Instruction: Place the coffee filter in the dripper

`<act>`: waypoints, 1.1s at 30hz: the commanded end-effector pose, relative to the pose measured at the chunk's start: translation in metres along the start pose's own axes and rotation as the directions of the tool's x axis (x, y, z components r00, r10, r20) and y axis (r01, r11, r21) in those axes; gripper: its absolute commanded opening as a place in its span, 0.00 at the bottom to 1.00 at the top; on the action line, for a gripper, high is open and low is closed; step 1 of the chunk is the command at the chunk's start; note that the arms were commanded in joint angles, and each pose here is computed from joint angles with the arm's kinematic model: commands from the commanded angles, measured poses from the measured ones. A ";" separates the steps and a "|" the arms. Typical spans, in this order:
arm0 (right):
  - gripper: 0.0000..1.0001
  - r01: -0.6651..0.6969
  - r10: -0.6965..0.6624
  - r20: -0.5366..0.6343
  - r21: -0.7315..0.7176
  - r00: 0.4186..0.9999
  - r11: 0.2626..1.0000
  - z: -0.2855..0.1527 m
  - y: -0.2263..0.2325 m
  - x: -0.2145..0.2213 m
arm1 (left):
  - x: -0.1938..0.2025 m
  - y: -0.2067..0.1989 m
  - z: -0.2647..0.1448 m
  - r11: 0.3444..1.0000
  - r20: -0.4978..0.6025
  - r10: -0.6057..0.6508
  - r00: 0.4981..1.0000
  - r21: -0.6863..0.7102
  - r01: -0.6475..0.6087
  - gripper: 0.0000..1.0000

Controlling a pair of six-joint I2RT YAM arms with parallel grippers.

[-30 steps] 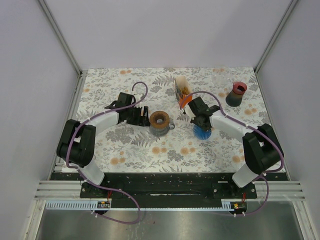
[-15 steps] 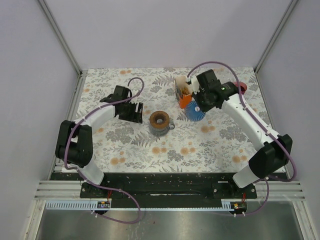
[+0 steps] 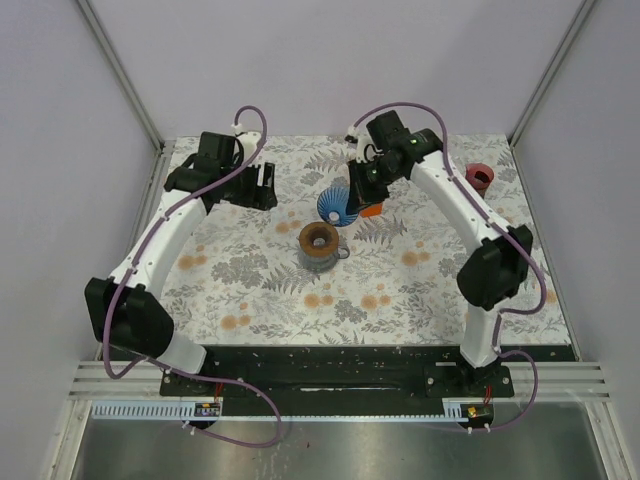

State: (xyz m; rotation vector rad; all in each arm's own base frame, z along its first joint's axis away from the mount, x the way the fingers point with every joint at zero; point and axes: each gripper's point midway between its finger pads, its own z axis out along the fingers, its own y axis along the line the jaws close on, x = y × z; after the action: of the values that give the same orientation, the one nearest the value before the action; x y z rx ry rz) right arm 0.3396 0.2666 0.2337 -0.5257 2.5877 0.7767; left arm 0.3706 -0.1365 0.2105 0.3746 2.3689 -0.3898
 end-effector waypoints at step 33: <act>0.00 -0.091 0.080 -0.300 -0.021 0.951 0.996 0.090 0.003 0.040 | 0.033 -0.088 0.025 0.962 -0.126 -0.133 0.983 0.221 0.158 0.55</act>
State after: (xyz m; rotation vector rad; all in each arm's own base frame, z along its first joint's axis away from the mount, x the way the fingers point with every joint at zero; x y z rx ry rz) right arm 0.3285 0.3117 0.1505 -0.5669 2.8855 0.8237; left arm 0.3130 -0.2201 0.1851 0.3840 2.5119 -0.7588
